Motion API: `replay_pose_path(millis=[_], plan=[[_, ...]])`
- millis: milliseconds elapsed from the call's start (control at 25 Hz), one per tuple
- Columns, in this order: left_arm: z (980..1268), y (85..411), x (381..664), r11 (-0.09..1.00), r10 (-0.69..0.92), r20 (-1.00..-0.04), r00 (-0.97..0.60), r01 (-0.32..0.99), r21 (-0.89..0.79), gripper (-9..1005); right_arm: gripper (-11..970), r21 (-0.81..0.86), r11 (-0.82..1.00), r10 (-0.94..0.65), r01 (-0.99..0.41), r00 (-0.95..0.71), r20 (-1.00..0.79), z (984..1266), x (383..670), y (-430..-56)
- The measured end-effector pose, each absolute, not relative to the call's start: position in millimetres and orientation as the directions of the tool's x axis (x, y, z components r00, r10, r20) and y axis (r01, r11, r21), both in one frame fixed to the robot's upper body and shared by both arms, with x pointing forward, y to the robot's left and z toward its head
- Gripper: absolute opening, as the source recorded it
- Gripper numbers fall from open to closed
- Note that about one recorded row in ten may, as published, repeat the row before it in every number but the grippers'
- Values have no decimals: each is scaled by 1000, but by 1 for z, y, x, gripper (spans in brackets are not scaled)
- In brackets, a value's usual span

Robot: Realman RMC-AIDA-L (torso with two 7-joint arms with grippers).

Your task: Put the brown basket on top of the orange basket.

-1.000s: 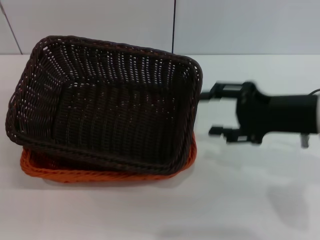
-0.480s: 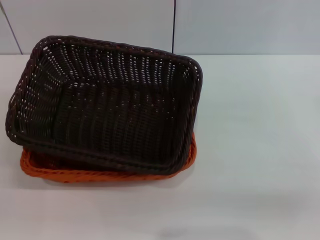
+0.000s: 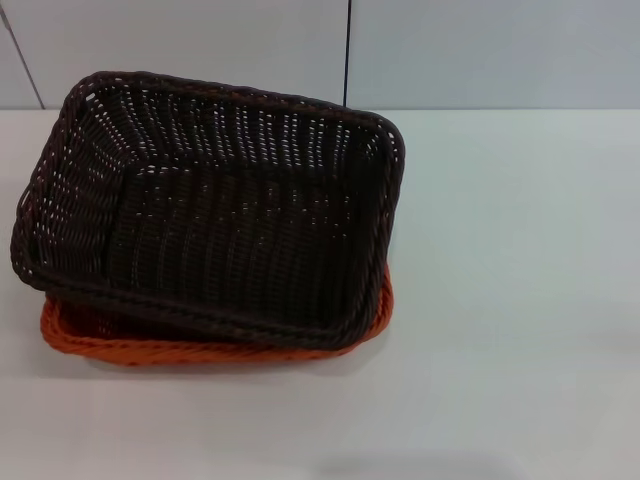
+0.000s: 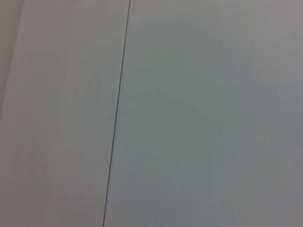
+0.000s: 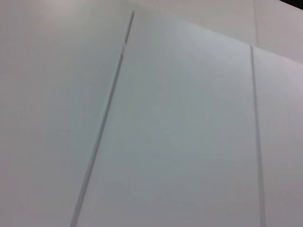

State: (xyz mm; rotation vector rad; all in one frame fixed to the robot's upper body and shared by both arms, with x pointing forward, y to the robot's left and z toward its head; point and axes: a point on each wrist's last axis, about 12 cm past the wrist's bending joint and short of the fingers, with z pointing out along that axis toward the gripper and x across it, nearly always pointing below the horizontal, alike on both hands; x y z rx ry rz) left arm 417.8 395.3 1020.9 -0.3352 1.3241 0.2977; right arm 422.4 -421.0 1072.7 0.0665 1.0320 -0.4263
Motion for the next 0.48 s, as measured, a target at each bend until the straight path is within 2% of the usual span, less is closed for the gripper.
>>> replay_pose_path(millis=[120,480], plan=[[1020,394,423,920,32,-977,209,-388,-53,772,762,-108,914,-279,392,412,-867,1060,422,-408],[1020,395,423,919,35,-978,205,-390,-49,772,762,-81,916,-267,393,445,-855,1059,419,-400]])
